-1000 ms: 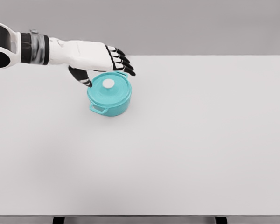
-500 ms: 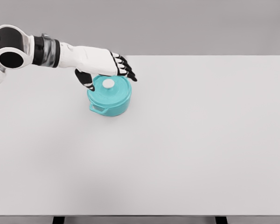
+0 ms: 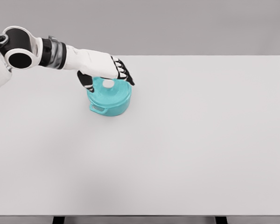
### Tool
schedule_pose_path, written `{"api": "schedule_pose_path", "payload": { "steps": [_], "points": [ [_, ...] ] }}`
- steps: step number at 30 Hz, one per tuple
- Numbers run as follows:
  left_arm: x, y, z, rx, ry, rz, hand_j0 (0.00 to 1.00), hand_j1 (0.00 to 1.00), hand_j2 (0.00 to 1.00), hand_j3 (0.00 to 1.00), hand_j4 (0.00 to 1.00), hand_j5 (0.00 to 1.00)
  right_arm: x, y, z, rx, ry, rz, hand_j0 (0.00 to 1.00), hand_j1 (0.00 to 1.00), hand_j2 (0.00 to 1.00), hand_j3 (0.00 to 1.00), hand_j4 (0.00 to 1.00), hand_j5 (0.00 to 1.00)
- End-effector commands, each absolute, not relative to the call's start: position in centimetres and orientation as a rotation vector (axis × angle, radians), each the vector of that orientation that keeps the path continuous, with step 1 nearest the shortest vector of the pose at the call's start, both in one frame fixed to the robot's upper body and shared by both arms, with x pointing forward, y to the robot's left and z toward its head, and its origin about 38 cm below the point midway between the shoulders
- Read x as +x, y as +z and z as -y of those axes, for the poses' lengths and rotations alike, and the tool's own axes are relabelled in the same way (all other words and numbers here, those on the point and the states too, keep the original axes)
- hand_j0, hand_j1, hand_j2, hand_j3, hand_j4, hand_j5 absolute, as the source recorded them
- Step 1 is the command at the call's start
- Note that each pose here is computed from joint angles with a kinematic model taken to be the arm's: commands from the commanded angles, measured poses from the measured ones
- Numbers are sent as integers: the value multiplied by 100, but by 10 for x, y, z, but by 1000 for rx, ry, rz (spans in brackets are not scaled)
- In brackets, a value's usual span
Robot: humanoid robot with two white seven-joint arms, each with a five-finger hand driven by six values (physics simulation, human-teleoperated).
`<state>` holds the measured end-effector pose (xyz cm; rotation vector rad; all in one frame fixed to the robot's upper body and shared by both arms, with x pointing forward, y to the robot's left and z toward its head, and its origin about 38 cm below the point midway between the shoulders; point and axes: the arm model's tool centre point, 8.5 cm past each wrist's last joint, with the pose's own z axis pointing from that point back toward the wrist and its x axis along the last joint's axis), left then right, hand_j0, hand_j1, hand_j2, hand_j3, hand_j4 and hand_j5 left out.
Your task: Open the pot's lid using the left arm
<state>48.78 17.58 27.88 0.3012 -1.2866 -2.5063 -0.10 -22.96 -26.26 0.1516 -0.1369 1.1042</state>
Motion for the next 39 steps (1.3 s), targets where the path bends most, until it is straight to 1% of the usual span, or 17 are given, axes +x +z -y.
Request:
{"api": "schedule_pose_path", "payload": {
  "steps": [1,6,11,13,20,23,27,28,31,37,38,39],
  "points": [
    [494,274,-176,332,-2509,1252,97,97,97,97,97,97,-1,-263,230,152,1104,137,100,100,100,100,100,100],
    [498,262,-175,316,-2513,1209,93,93,93,93,93,93,-1,-263,230,152,1104,137,100,100,100,100,100,100],
    [509,255,-182,359,-2511,1146,92,92,92,92,92,92,-1,-263,230,152,1104,137,100,100,100,100,100,100],
    [510,254,-182,380,-2525,1127,88,88,88,88,88,88,-1,-263,230,152,1104,137,100,100,100,100,100,100],
    [509,253,-170,368,-2537,1143,87,87,87,87,87,87,-1,-263,230,152,1104,137,100,100,100,100,100,100],
    [510,251,-170,367,-2536,1137,84,84,84,84,84,84,-1,-263,230,152,1104,137,100,100,100,100,100,100],
    [513,248,-171,383,-2540,1115,83,83,83,83,83,83,-1,-263,230,152,1104,137,100,100,100,100,100,100],
    [513,248,-170,381,-2542,1117,82,82,82,82,82,82,-1,-263,230,152,1104,137,100,100,100,100,100,100],
    [512,246,-170,376,-2548,1108,73,73,73,73,73,73,-1,-263,230,152,1104,137,100,100,100,100,100,100],
    [512,246,-167,373,-2552,1113,69,69,69,69,69,69,-1,-263,230,152,1104,137,100,100,100,100,100,100],
    [512,245,-167,371,-2554,1112,65,65,65,65,65,65,-1,-263,230,152,1104,137,100,100,100,100,100,100],
    [512,245,-167,371,-2554,1112,63,63,63,63,63,63,-1,-263,230,152,1104,137,100,100,100,100,100,100]
  ]
}}
